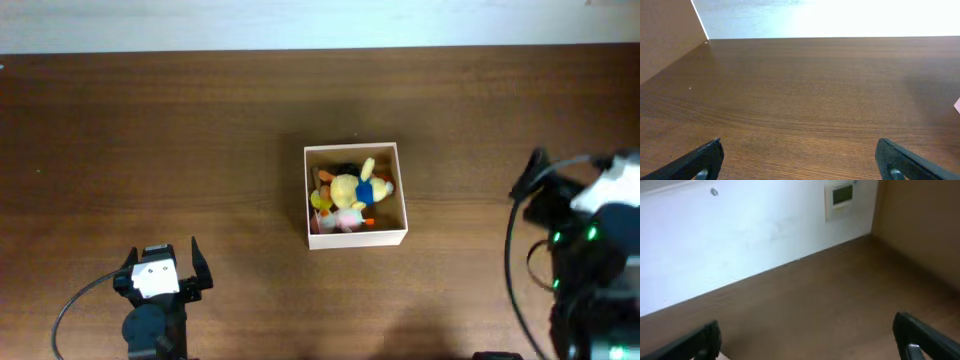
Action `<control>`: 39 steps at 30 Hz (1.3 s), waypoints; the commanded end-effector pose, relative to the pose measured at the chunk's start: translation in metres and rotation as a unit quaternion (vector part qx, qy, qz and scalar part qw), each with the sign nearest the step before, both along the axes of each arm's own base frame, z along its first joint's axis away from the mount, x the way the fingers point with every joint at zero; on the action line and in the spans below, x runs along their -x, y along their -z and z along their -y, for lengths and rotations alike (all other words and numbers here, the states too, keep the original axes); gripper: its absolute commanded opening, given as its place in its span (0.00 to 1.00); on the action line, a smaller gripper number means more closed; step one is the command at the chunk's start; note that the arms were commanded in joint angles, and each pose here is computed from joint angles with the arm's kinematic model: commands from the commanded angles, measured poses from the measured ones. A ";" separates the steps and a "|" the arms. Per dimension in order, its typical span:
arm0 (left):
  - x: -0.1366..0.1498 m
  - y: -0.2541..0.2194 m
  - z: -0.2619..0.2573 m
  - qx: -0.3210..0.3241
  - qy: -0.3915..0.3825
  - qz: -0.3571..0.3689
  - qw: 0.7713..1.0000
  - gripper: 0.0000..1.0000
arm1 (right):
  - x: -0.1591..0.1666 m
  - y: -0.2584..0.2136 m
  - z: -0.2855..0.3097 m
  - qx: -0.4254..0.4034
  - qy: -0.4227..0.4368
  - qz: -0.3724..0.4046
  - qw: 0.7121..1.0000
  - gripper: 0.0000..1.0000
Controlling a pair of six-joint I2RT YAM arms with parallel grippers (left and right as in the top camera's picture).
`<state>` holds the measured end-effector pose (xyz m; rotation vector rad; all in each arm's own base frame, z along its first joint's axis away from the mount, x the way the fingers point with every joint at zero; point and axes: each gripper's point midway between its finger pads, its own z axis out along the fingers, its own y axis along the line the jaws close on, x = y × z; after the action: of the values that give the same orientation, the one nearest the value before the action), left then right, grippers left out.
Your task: Pack container
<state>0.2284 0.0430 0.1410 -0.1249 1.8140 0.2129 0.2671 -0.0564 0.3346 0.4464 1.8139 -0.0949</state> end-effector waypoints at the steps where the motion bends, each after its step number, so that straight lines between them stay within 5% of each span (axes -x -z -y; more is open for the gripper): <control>1: 0.000 0.001 -0.001 -0.009 -0.001 0.000 1.000 0.99 | 0.002 0.034 -0.006 -0.008 -0.016 -0.013 1.000 0.99; 21: 0.000 0.001 -0.001 -0.009 -0.001 0.000 1.000 0.99 | 0.032 0.130 -0.022 -0.025 -0.053 0.088 0.994 0.99; 39: 0.000 0.001 -0.001 -0.009 -0.001 0.000 1.000 0.99 | 0.029 0.168 -0.039 0.013 -0.115 0.075 0.990 0.99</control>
<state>0.2284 0.0431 0.1411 -0.1249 1.8136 0.2129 0.2382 -0.0217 0.1680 0.2597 1.7027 0.0685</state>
